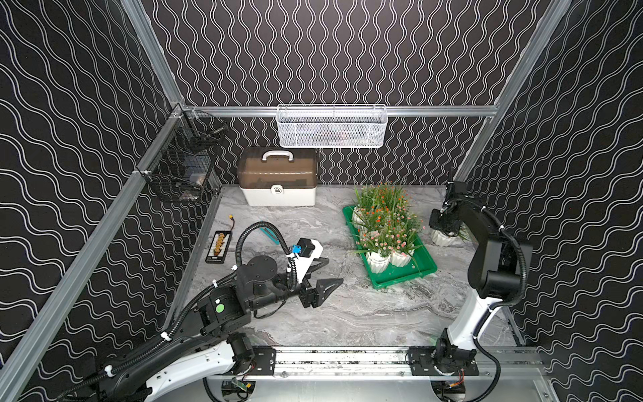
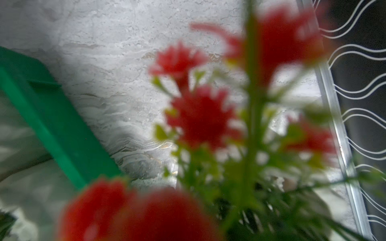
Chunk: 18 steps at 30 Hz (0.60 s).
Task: Put the potted gypsophila into the storage box
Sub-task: Pick up the baby's breath potted plant from the center of the board, then place the baby's breath potted plant at the storage box.
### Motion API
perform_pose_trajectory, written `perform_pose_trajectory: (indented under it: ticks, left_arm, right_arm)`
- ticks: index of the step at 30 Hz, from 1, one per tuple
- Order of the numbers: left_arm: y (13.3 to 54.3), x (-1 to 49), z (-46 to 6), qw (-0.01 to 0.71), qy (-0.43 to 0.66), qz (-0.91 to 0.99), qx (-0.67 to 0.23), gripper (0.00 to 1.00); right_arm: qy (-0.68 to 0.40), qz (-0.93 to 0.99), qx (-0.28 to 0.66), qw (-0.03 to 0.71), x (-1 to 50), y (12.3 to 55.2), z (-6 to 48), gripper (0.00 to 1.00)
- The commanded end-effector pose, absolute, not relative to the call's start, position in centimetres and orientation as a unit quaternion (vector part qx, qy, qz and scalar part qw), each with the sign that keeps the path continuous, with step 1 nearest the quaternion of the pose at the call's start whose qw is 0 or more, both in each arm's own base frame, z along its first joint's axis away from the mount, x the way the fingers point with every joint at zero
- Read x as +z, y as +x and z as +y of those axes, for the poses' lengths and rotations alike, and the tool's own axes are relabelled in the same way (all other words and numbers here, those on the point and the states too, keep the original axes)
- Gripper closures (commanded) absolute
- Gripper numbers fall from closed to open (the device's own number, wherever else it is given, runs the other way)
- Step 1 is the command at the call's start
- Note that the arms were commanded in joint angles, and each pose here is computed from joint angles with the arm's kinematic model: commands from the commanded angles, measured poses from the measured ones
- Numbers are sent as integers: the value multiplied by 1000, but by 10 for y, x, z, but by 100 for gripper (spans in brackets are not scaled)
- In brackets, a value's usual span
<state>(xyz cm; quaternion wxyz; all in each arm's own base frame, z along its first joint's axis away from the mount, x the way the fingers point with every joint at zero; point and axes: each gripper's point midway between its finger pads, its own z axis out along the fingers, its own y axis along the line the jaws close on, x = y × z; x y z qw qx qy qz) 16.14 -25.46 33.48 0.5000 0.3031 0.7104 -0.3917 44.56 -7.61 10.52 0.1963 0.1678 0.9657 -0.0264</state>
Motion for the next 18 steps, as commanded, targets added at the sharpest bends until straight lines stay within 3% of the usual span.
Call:
perform_pose_trajectory:
  ticks: [1,18]
  left_arm:
    - [162,341,-253,512,305,703,-387,27]
    - [161,342,-251,514,304,703,-388,27]
  right_arm:
    - [176,963,-11,205,118,441,-70,100]
    - [186,951,29,246,175,406,-45,100]
